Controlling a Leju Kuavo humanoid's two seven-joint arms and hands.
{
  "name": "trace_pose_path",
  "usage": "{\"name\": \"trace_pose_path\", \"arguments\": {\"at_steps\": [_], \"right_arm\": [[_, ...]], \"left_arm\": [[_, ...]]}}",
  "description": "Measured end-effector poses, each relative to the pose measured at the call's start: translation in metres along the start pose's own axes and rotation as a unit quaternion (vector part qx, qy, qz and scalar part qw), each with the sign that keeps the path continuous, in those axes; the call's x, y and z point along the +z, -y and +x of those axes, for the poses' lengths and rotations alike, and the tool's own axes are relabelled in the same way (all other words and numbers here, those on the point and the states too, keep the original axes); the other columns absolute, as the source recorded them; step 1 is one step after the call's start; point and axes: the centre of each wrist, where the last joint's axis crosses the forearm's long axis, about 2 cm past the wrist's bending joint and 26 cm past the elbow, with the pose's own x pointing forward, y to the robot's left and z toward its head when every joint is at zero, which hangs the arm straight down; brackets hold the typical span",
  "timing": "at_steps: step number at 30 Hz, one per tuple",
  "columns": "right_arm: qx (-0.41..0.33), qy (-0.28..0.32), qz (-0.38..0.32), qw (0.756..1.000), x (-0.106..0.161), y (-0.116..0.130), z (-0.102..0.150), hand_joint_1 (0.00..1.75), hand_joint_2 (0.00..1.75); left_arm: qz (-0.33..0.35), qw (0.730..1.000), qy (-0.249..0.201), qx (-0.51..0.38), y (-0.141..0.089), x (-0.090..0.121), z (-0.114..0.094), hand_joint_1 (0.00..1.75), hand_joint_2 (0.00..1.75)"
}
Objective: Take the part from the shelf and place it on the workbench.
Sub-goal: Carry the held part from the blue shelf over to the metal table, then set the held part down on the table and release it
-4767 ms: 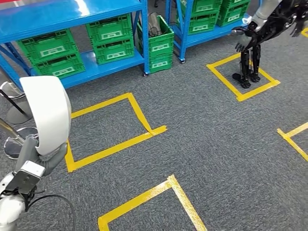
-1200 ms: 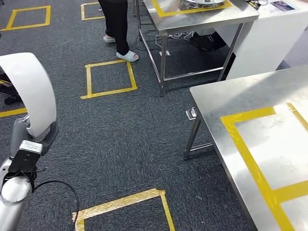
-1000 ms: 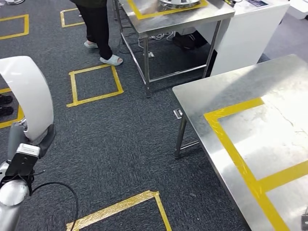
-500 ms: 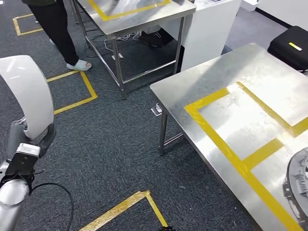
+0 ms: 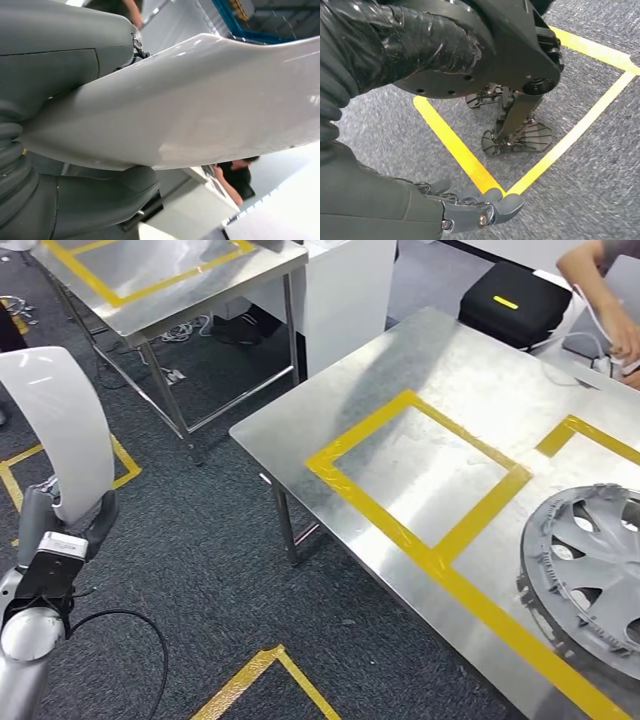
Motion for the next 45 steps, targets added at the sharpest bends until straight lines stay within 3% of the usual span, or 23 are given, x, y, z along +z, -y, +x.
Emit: {"name": "trace_pose_path", "arguments": {"at_steps": [26, 45], "right_arm": [[0.010, 0.011, 0.002, 1.000, -0.002, 0.001, 0.006, 0.00, 1.75], [0.014, 0.005, 0.005, 1.000, -0.002, 0.002, 0.006, 0.00, 1.75]], "left_arm": [[-0.013, 1.000, 0.026, 0.010, 0.002, -0.035, 0.002, 1.75, 1.75], [-0.053, 0.998, -0.016, 0.020, 0.016, -0.054, -0.016, 1.75, 1.75]]}}
